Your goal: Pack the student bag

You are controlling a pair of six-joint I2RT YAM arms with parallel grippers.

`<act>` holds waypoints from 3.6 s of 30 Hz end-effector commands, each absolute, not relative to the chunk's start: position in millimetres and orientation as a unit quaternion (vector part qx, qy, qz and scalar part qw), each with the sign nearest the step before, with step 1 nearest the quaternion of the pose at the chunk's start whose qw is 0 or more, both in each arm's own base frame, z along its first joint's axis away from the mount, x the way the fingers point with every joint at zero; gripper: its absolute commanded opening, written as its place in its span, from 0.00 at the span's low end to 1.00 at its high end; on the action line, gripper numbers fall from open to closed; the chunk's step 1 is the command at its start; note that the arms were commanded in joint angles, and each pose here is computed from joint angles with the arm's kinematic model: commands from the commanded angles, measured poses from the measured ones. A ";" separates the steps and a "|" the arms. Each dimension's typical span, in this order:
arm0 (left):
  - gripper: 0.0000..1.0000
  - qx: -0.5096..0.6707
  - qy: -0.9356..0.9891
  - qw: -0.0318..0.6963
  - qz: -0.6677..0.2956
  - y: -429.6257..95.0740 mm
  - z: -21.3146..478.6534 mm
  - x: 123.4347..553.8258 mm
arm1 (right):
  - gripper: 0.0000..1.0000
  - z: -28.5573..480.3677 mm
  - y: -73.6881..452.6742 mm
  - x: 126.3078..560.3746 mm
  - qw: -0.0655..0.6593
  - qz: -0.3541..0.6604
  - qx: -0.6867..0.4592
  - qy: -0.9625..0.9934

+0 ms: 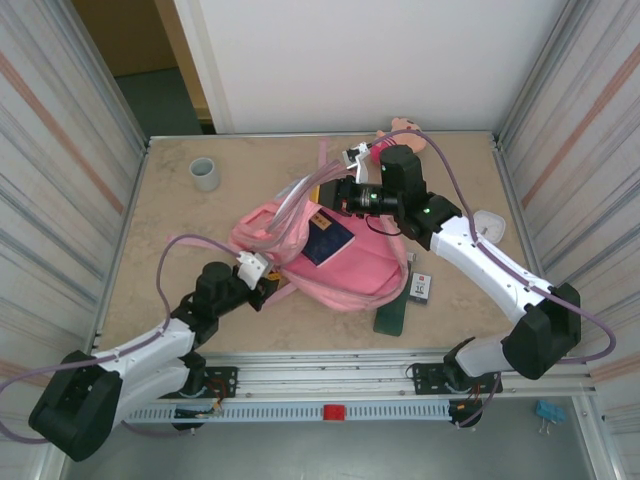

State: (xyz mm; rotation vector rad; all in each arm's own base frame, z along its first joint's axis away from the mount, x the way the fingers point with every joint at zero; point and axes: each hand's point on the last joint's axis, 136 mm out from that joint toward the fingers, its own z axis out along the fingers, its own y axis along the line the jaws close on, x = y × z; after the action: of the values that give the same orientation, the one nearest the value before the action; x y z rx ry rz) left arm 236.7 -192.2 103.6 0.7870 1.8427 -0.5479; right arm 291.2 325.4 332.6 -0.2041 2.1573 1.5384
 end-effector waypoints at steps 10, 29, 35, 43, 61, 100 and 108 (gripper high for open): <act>0.47 0.353 0.720 0.524 -0.287 -213.7 125.8 228.7 | 0.02 390.2 330.6 281.9 0.292 0.602 -0.127 0.733; 0.58 0.387 0.678 0.582 -0.229 -197.6 127.6 201.2 | 0.01 375.0 324.9 292.6 0.284 0.587 -0.130 0.747; 0.60 0.413 0.641 0.607 -0.225 -199.7 135.6 182.5 | 0.01 368.2 324.4 292.0 0.275 0.583 -0.138 0.751; 0.61 0.334 0.684 0.620 -0.191 -179.9 134.9 201.8 | 0.01 373.6 326.2 289.0 0.270 0.590 -0.145 0.747; 0.62 0.374 0.685 0.594 -0.195 -206.6 131.5 218.1 | 0.01 391.8 328.1 280.4 0.275 0.606 -0.156 0.730; 0.17 0.273 0.723 0.571 -0.275 -209.2 142.6 241.0 | 0.01 389.0 322.8 277.0 0.283 0.602 -0.153 0.731; 0.05 0.305 0.700 0.565 -0.312 -219.5 153.6 225.6 | 0.00 370.9 314.9 295.2 0.296 0.582 -0.106 0.750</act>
State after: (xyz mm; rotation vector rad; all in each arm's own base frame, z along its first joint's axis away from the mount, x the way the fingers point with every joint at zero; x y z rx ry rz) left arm 230.0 -205.4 116.8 0.6822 1.7792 -0.6460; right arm 295.6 319.7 333.2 -0.2523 2.1541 1.5346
